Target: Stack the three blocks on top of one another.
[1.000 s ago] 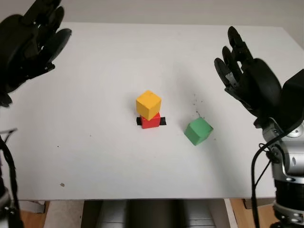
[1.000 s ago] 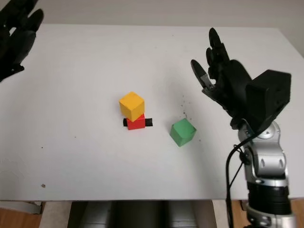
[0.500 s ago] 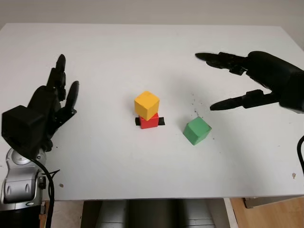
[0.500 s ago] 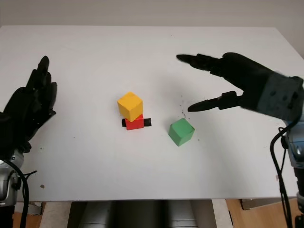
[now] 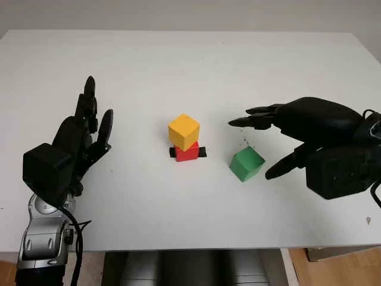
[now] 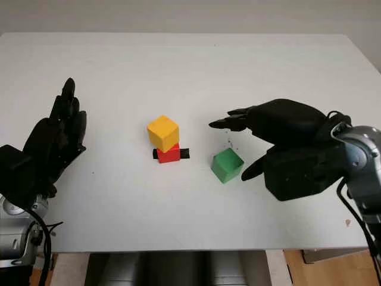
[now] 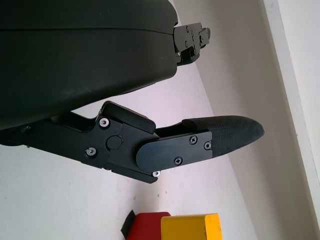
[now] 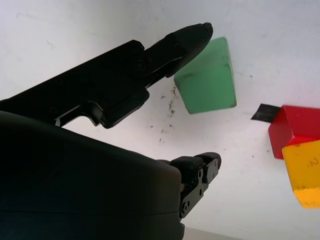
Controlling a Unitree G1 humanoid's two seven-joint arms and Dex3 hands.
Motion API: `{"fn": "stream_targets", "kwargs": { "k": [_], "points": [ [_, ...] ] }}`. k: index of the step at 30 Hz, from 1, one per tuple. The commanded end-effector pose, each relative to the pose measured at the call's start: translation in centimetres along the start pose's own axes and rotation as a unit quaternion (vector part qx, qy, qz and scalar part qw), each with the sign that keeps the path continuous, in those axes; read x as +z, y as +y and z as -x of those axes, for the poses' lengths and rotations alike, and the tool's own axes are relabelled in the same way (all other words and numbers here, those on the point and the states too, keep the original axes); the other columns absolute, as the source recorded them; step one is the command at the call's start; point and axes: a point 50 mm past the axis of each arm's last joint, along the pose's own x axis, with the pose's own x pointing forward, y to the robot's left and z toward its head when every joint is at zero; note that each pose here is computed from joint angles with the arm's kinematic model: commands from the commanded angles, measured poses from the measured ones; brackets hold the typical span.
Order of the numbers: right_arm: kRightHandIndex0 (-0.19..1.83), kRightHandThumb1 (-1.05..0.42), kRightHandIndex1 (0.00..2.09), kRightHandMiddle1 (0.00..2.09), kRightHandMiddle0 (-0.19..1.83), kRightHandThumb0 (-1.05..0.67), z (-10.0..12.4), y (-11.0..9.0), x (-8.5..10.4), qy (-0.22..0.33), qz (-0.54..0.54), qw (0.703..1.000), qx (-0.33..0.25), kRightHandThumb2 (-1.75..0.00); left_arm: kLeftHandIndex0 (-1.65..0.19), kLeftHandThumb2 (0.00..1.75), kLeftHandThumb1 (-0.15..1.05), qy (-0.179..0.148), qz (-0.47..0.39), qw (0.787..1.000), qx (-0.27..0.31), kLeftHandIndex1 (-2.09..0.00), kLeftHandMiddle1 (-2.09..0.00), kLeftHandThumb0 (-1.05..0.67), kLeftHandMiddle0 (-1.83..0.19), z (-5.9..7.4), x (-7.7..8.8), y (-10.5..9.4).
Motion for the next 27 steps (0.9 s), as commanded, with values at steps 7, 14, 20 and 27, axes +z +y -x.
{"fn": "stream_targets", "kwargs": {
  "k": [7, 14, 20, 27],
  "points": [
    [0.19, -0.84, 0.05, 0.06, 0.36, -0.71, -0.6, 2.1, 0.4, -0.021, 0.0, 1.0, -0.009, -0.06, 0.19, 0.63, 1.05, -0.009, 0.002, 1.0, 0.004, -0.05, 0.0, -0.81, 0.19, 0.0, 0.6, -0.1],
    [0.27, -0.84, 0.08, 0.11, 0.46, -0.6, -1.2, 3.6, -0.1, -0.02, -0.012, 0.999, -0.036, -0.06, 0.15, 0.62, 1.05, -0.012, 0.005, 1.0, 0.005, -0.07, 0.0, -0.76, 0.19, 0.1, 0.6, -0.4],
    [0.32, -0.87, 0.1, 0.18, 0.54, -0.55, -1.8, 4.3, -0.4, -0.024, -0.004, 0.998, -0.064, -0.06, 0.14, 0.61, 1.05, -0.007, 0.005, 1.0, 0.008, -0.06, 0.0, -0.76, 0.19, 0.2, 0.6, -0.7],
    [0.33, -0.87, 0.07, 0.66, 0.34, -0.49, -2.1, 4.5, -0.8, -0.022, -0.008, 0.997, -0.069, -0.05, 0.13, 0.59, 1.05, -0.001, 0.007, 1.0, 0.013, -0.06, 0.0, -0.78, 0.19, 0.2, 0.3, -0.9]
  ]
}}
